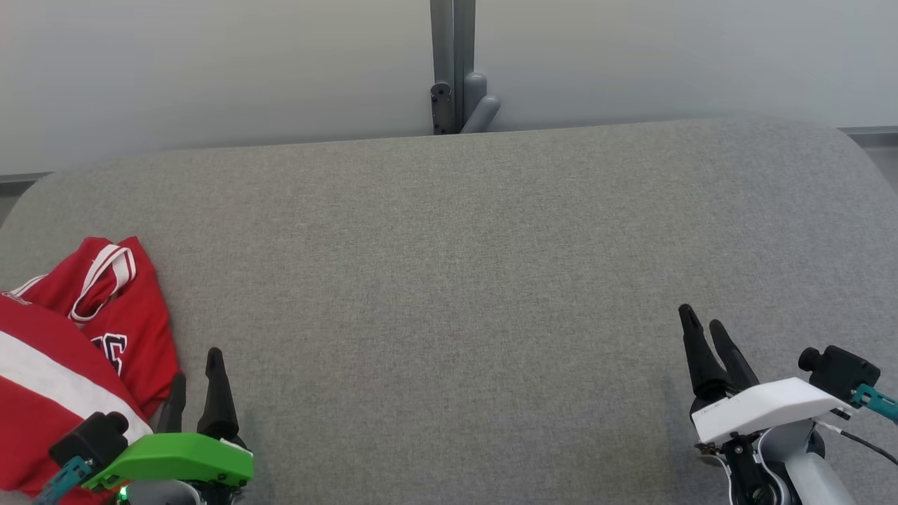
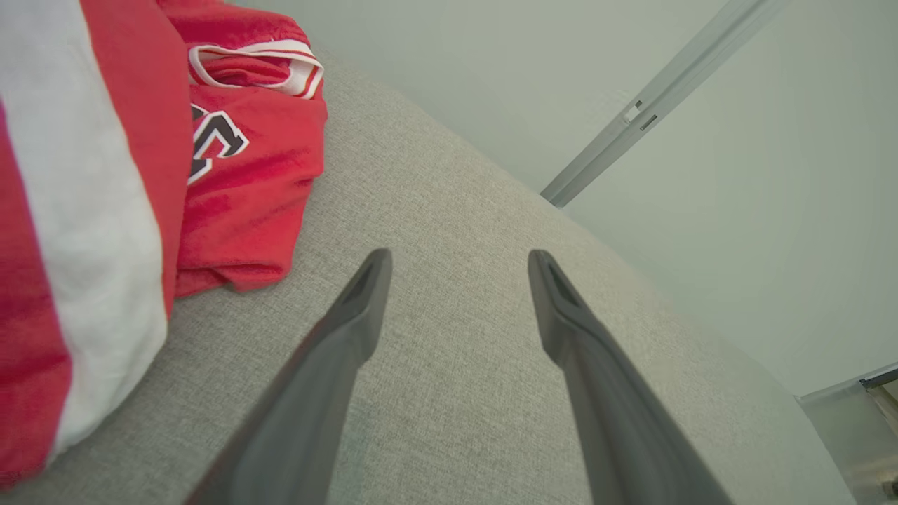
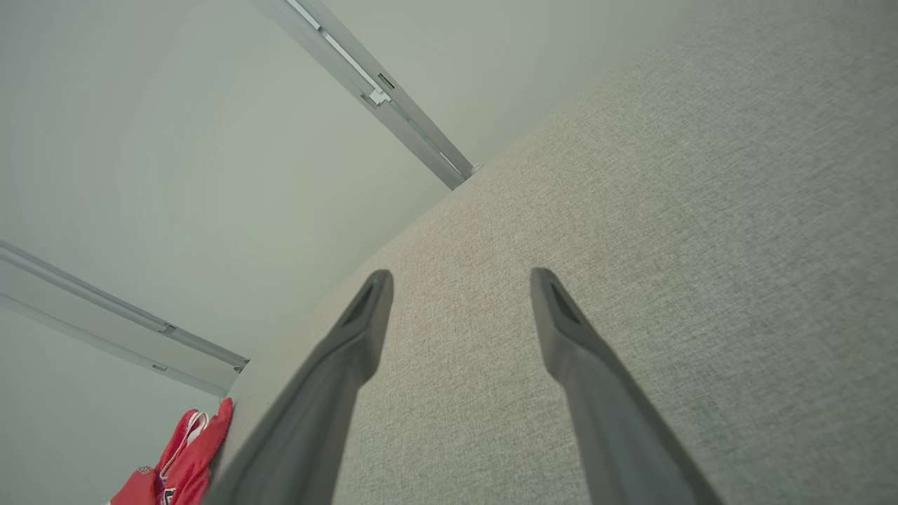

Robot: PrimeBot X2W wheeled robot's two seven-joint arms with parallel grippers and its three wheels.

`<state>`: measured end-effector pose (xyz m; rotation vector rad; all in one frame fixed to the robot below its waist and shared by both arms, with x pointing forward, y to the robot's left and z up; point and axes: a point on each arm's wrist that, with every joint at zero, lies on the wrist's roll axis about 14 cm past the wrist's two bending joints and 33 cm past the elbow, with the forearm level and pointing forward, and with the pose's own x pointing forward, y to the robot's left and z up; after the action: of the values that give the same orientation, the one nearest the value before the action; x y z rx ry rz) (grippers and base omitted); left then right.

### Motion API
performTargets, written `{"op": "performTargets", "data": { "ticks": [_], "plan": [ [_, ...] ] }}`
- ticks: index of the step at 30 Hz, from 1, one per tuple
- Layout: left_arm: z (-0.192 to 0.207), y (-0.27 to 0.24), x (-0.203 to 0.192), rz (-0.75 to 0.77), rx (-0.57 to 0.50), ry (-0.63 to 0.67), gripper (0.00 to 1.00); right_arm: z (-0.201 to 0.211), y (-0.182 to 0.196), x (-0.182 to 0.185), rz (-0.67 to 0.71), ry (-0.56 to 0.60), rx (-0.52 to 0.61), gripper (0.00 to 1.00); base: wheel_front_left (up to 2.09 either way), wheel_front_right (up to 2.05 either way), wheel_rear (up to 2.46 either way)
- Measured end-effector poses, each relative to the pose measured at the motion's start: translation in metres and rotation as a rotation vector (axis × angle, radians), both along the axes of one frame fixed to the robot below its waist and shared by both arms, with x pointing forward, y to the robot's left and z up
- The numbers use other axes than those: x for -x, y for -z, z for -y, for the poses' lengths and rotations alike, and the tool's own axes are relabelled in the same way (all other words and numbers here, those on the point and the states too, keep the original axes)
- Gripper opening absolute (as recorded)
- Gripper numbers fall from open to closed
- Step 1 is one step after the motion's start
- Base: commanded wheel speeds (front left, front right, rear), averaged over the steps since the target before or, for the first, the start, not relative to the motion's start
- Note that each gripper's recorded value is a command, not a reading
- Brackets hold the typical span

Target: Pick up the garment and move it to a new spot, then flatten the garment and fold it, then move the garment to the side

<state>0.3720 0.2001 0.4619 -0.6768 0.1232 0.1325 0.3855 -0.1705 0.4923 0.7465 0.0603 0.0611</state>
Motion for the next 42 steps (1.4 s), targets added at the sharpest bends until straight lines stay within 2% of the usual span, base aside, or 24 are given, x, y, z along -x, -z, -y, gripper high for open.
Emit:
{"op": "performTargets", "data": {
  "ticks": [18,42],
  "plan": [
    [0.001,-0.003,-0.002,0.012,-0.218,0.023,1.00,-0.005,-0.004,-0.004,0.048,-0.030,0.185,1.00,0.00,0.00,0.00],
    [0.003,-0.009,-0.001,0.045,-0.451,0.053,1.00,-0.016,-0.008,-0.003,0.110,-0.082,0.397,1.00,0.00,0.00,0.00]
  ]
}}
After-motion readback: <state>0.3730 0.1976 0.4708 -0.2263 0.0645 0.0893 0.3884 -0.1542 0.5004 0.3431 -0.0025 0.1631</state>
